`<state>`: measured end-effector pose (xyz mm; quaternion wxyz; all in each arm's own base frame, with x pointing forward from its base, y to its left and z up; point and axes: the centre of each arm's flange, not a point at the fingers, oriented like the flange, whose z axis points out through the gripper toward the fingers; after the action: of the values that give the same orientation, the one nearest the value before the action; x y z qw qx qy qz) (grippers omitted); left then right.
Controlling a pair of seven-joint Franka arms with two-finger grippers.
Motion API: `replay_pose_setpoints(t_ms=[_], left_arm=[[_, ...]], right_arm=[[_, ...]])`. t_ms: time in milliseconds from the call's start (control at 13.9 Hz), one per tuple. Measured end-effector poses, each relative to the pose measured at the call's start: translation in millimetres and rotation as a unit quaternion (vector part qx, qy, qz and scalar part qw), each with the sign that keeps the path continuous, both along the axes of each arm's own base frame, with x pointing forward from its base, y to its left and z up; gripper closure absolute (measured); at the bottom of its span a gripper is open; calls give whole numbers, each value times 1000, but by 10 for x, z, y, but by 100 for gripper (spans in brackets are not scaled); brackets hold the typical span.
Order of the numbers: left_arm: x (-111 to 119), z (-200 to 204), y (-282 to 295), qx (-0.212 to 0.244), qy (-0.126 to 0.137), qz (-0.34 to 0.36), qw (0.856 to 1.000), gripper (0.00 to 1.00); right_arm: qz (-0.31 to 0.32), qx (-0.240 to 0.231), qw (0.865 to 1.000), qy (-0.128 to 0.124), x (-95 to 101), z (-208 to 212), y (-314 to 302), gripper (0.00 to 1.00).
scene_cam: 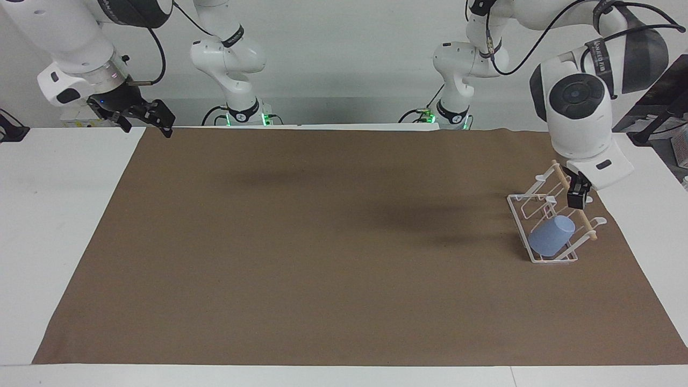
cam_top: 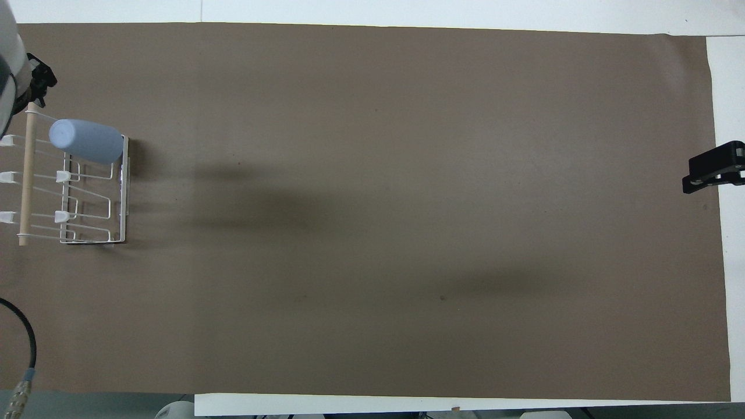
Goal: Hang cup on cup holder
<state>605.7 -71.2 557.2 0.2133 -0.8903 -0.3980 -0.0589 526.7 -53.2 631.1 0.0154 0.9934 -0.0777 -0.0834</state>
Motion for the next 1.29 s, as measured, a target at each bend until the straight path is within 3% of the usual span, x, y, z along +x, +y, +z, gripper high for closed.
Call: replay_pose_setpoints(t_ms=[287,431,575,934,1293], left_arm=[[-136,28,157,-131,81,-84,984,0],[-178,27,240,-181,120,-168,962,0],[-220,83,240,-204,140,-251,936,0],[-365,451,279,-207,149,-421,870,0],[-422,841,287,-209,96,-427,874,0]], right_arm=[[0,0,1000,0,0,0,0,0],[0,0,1000,0,0,0,0,0],[0,0,1000,0,0,0,0,0],[0,0,1000,0,0,0,0,0],[0,0,1000,0,0,0,-1,0]])
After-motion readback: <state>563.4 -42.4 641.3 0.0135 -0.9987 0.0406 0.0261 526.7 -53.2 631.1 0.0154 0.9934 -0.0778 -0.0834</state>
